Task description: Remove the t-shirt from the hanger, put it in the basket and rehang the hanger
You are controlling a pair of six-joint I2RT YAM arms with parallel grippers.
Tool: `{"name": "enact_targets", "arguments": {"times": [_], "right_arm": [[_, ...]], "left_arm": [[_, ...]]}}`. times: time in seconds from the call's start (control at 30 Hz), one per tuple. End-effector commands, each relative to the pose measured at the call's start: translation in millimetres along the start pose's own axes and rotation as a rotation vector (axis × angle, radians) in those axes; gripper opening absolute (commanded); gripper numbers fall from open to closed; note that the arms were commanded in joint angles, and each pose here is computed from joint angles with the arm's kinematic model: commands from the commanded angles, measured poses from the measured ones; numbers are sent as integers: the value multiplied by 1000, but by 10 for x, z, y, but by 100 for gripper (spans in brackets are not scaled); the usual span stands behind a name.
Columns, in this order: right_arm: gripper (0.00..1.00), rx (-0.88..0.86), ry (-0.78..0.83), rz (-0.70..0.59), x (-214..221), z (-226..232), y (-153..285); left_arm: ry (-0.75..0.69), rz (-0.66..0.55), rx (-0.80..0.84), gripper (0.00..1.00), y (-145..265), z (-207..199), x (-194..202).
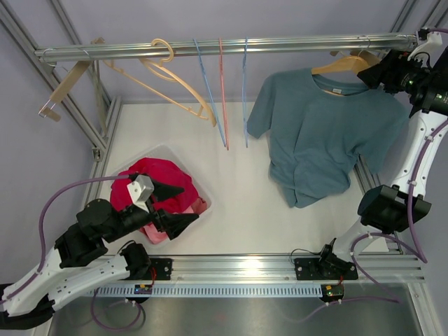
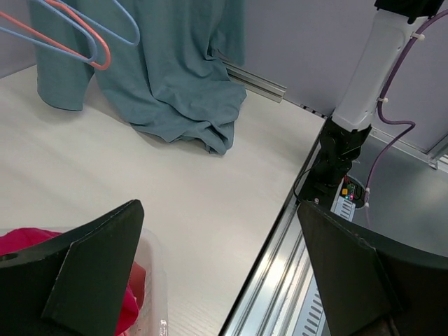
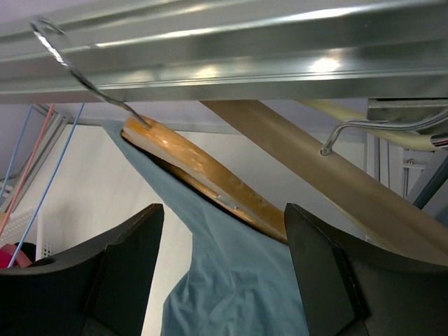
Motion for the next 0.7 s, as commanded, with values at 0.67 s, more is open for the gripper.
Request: {"name": "enact_targets", "arguments": {"times": [0.67], "right_arm": [[66,-188,143,-21,-44,819,-293]], "left_arm": [[-23,4,-64,99,-121,124,6]]}}
Point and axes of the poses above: each gripper's point midway between its finger pads, its own y axis back along the fingers, its own z axis along the line the jaws close on, x = y × z, the point moved 1 cm from there along y, back along the fingers, and after that the axes turned 2 degrees about y, right-handed, at the moved point
